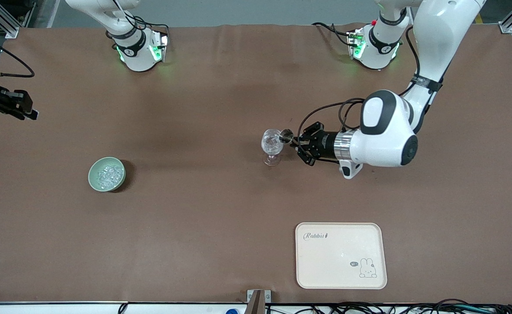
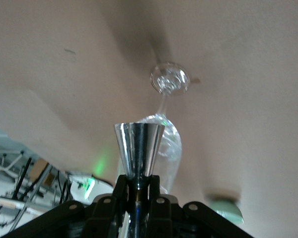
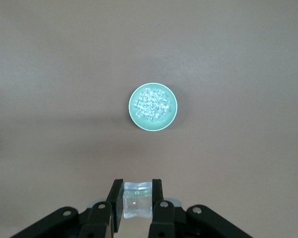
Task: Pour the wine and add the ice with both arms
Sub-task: 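Tilt the jigger over the wine glass with the left gripper to pour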
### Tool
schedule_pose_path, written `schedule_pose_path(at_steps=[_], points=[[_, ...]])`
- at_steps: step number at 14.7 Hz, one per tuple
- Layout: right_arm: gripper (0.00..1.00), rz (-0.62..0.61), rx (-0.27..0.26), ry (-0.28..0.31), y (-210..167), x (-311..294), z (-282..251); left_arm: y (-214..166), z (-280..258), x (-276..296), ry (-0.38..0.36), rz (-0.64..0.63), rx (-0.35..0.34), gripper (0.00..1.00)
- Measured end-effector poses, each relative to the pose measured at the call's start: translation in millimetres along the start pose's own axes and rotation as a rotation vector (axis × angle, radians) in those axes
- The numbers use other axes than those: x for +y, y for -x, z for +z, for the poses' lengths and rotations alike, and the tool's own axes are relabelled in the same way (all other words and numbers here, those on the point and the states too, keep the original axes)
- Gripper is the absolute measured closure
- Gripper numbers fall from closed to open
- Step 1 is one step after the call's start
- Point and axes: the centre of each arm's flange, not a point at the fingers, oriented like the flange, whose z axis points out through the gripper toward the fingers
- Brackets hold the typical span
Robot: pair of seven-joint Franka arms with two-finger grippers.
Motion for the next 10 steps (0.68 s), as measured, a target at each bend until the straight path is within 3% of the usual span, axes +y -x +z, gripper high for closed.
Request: schedule_pose_path(at_steps=[10], points=[[0.73, -0.001, 0.000, 0.000, 0, 0, 0, 21, 0, -7, 0.014, -0.036, 0.079, 0.79]])
